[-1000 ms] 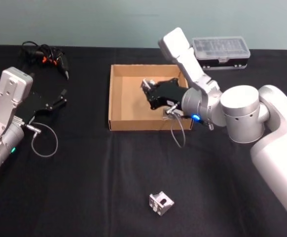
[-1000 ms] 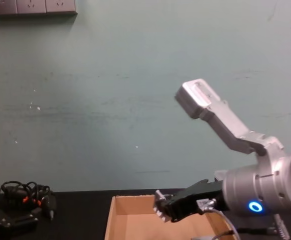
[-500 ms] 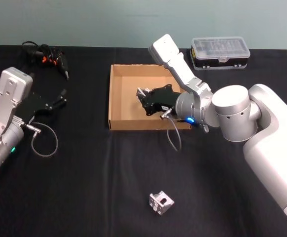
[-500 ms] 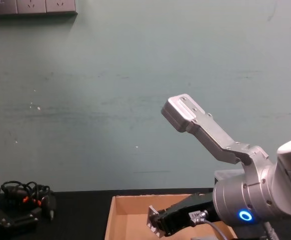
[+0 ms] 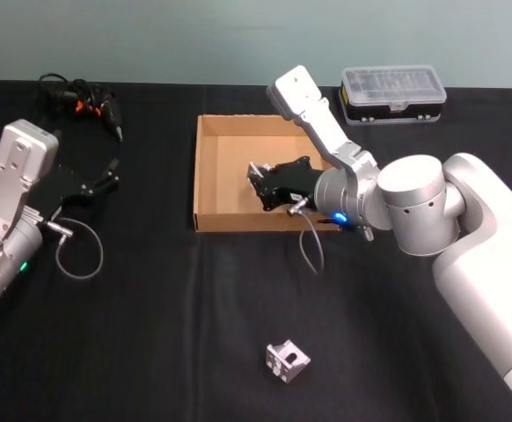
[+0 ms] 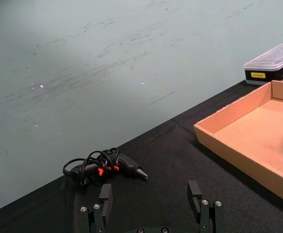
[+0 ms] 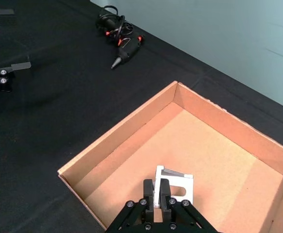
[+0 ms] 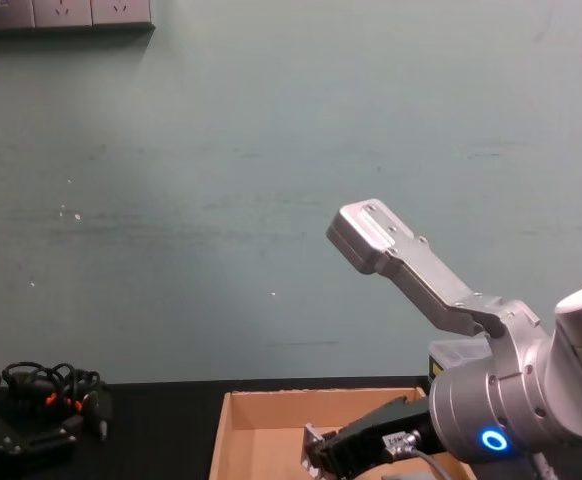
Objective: Use one hand to pick up the angle iron from the table and place it into the box.
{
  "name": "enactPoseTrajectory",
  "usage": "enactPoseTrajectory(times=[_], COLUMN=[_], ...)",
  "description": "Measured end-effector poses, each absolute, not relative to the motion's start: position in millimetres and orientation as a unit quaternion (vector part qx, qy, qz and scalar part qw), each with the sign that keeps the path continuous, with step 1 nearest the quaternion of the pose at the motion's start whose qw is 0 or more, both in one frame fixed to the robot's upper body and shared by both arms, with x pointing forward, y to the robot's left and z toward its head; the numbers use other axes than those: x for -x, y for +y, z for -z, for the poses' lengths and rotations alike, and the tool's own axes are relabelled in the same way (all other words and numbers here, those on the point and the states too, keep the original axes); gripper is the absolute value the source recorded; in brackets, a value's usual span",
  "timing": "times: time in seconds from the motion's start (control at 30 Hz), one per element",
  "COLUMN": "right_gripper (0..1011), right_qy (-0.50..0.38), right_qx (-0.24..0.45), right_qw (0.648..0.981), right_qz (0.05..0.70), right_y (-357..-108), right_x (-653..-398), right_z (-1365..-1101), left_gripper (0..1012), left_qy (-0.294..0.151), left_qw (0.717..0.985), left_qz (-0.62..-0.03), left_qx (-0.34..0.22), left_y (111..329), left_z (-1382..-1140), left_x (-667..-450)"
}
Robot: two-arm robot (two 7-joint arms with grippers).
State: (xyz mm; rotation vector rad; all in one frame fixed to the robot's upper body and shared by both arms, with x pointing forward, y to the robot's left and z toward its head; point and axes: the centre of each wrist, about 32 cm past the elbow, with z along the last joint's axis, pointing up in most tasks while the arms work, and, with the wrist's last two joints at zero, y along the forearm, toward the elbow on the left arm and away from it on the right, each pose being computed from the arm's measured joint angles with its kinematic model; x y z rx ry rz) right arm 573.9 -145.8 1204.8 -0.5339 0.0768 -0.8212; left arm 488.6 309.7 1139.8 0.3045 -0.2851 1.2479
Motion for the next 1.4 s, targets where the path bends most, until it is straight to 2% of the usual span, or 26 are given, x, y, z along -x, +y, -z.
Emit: enactPoseTrajectory(times=[0.2,0.23,0.33,0.43,0.47,0.5,0.53,0.6,0.67,0.7,0.73,0.97,1.1,1.33,1.4], right_gripper=[216,272,328,439,439,497,497,606,640,697,697,938,1003,1003,1003], right_qy=[0.038,0.037,0.036,0.033,0.033,0.032,0.032,0.031,0.029,0.028,0.028,0.021,0.016,0.001,-0.003], right_qx=[0.256,0.256,0.256,0.254,0.253,0.252,0.252,0.250,0.249,0.247,0.246,0.235,0.224,0.201,0.194], right_qw=[0.881,0.881,0.882,0.882,0.882,0.883,0.883,0.883,0.884,0.884,0.884,0.886,0.887,0.889,0.890], right_qz=[0.395,0.395,0.395,0.395,0.395,0.395,0.395,0.395,0.395,0.396,0.396,0.400,0.404,0.412,0.414], right_y=[-146,-146,-145,-145,-145,-145,-145,-145,-145,-145,-146,-150,-156,-179,-194], right_x=[-574,-574,-574,-573,-573,-573,-573,-573,-573,-573,-573,-567,-561,-540,-527], right_z=[-1205,-1206,-1206,-1208,-1208,-1208,-1209,-1209,-1210,-1210,-1211,-1215,-1219,-1232,-1240], left_gripper=[1012,1011,1011,1011,1011,1011,1011,1011,1011,1011,1011,1011,1011,1011,1011], left_qy=[-0.132,-0.132,-0.132,-0.132,-0.132,-0.132,-0.132,-0.132,-0.132,-0.132,-0.132,-0.132,-0.132,-0.132,-0.132], left_qw=[0.791,0.791,0.791,0.791,0.791,0.791,0.791,0.791,0.791,0.791,0.791,0.791,0.791,0.791,0.791], left_qz=[-0.580,-0.580,-0.580,-0.580,-0.580,-0.580,-0.580,-0.580,-0.580,-0.580,-0.580,-0.580,-0.580,-0.580,-0.580], left_qx=[-0.141,-0.141,-0.141,-0.141,-0.141,-0.141,-0.141,-0.142,-0.141,-0.141,-0.141,-0.142,-0.142,-0.142,-0.141], left_y=[310,310,310,310,310,310,310,310,310,310,310,310,310,310,310], left_z=[-1140,-1140,-1140,-1140,-1140,-1140,-1140,-1140,-1140,-1140,-1140,-1140,-1140,-1140,-1140], left_x=[-489,-489,-489,-489,-489,-489,-489,-489,-489,-489,-489,-489,-489,-489,-489])
